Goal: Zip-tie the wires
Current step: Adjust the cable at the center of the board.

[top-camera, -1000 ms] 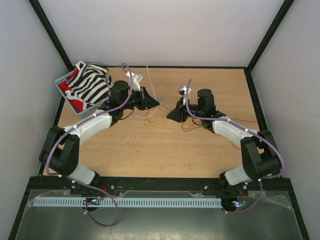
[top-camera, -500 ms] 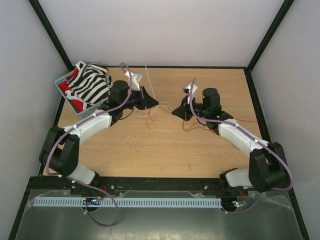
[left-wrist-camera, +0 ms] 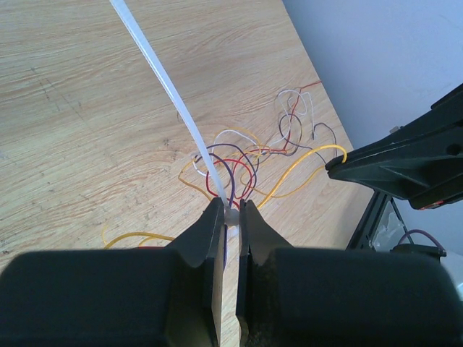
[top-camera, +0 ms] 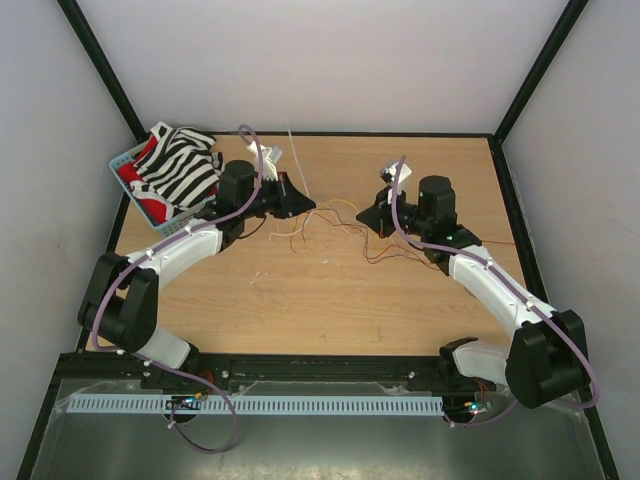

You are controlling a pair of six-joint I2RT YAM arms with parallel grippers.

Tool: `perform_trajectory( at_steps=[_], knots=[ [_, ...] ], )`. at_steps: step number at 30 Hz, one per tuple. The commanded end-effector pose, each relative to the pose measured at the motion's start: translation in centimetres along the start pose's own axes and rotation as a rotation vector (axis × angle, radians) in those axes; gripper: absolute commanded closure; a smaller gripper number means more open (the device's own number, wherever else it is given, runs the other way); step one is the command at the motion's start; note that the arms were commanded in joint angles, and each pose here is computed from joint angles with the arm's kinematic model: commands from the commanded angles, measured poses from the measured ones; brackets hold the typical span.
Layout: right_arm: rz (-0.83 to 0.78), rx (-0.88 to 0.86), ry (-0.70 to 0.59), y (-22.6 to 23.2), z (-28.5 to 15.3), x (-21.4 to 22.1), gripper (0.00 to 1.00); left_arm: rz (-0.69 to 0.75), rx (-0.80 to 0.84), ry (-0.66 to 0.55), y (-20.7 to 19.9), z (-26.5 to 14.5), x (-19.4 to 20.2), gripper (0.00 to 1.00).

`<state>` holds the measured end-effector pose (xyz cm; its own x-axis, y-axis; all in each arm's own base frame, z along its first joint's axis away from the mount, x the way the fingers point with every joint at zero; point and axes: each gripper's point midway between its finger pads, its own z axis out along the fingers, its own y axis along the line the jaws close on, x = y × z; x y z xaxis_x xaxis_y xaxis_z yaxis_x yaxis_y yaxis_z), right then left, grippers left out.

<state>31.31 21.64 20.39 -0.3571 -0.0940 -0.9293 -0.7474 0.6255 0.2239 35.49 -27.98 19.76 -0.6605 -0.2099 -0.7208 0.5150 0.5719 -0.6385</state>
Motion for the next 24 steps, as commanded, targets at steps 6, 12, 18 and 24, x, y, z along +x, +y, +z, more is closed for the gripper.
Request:
perform_trajectory(
  at_steps=[6,12,18,24],
  knots=[
    [-0.009,0.025,0.009,-0.3,-0.6,0.1,0.91,0.033,0.014,-0.035,-0.8,-0.7,-1.2,1.00],
    [0.029,-0.048,-0.007,1.1,-0.5,-1.1,0.46,0.049,0.028,-0.030,-1.0,-0.7,-1.2,1.00],
    [0.154,-0.055,-0.053,1.4,0.3,-5.2,0.34,0.067,0.042,-0.025,-1.3,-0.7,-1.2,1.00],
    [0.281,-0.071,-0.158,1.0,2.0,-8.8,0.32,0.091,0.071,-0.015,-2.1,-0.5,-1.1,1.00]
  ],
)
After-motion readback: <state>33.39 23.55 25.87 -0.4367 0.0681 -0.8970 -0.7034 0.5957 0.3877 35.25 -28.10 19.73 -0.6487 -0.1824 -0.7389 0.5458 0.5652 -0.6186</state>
